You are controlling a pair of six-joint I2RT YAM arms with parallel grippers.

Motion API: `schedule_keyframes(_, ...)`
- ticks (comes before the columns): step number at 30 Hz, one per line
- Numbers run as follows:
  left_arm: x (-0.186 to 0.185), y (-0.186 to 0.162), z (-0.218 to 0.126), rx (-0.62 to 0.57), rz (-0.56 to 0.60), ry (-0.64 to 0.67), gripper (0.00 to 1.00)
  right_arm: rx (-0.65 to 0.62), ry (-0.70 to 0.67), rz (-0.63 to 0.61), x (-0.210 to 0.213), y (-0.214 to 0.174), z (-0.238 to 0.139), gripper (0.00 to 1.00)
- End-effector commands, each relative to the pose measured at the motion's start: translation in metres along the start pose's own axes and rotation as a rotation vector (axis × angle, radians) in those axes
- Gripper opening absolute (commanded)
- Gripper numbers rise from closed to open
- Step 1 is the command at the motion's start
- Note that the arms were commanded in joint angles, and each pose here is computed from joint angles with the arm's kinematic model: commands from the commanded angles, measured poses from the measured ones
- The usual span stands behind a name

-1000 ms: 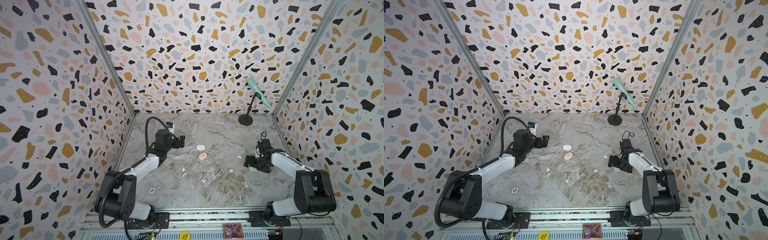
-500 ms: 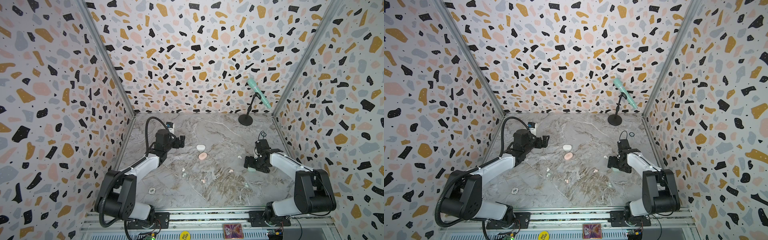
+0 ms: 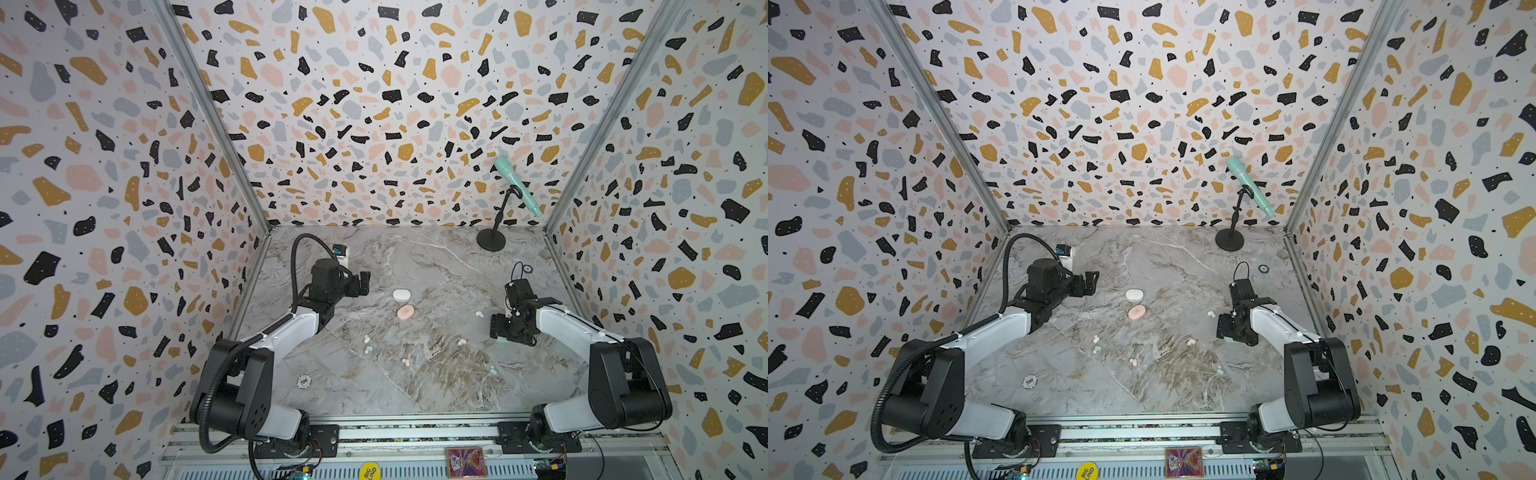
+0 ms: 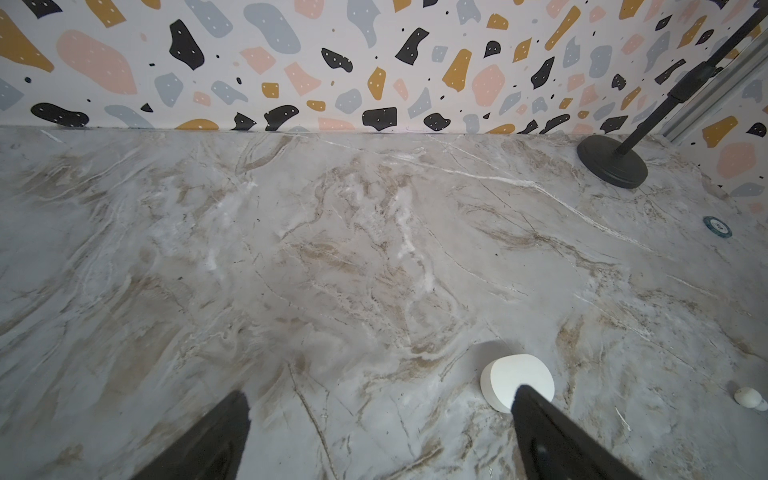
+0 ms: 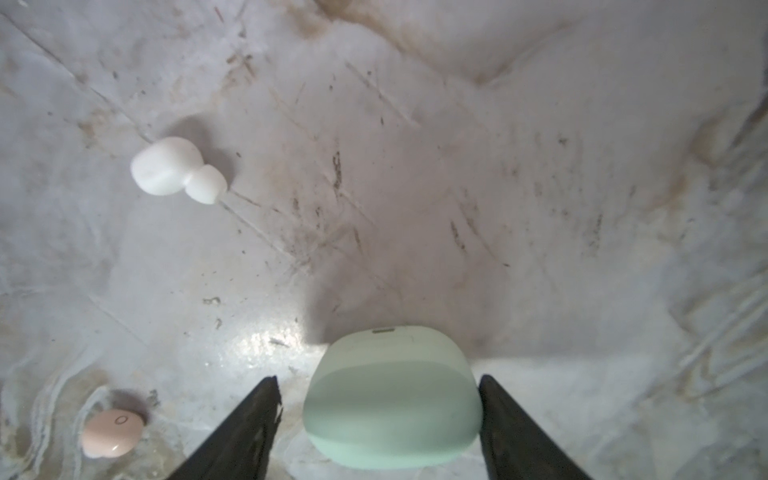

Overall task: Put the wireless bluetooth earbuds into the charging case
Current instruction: 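Carry the green case toward the left gripper while the left gripper reaches toward it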

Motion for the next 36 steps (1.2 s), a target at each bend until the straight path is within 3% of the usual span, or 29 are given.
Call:
schedule_keyframes(1,-0.002,0.019,0.0,-0.052,0.005,-0.008,1.0,-0.007,-0.017,-0.012,0.0,0.003,-0.003,0.71)
schedule_keyframes(10,-0.004,0.018,0.0,-0.048,0.004,-0.018,1.0,-0.002,-0.013,-0.015,0.001,0.002,-0.002,0.59)
schedule_keyframes(18,-0.023,0.013,-0.001,-0.037,-0.006,-0.096,1.0,-0.016,0.043,-0.015,0.013,0.005,-0.017,0.55)
schedule_keyframes(23,-0.067,0.01,-0.011,-0.117,0.028,-0.257,1.0,-0.015,0.105,-0.018,0.024,0.007,-0.031,0.54)
schedule_keyframes(29,-0.13,0.006,-0.019,-0.162,0.223,-0.409,1.0,-0.009,0.202,-0.039,0.048,0.009,-0.057,0.53)
schedule_keyframes(36,-0.186,0.013,-0.042,-0.35,0.357,-0.634,1.0,0.027,0.322,-0.097,0.091,-0.005,-0.093,0.53)
Point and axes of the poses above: each gripper's point midway between its finger pads, its own z axis out along the fingers, its own x axis along the line the jaws close on, y = z × x, the point moved 3 cm from there along -z, back along the fingers, and after that the axes turned 14 degrees about z, right-handed, at the moved point
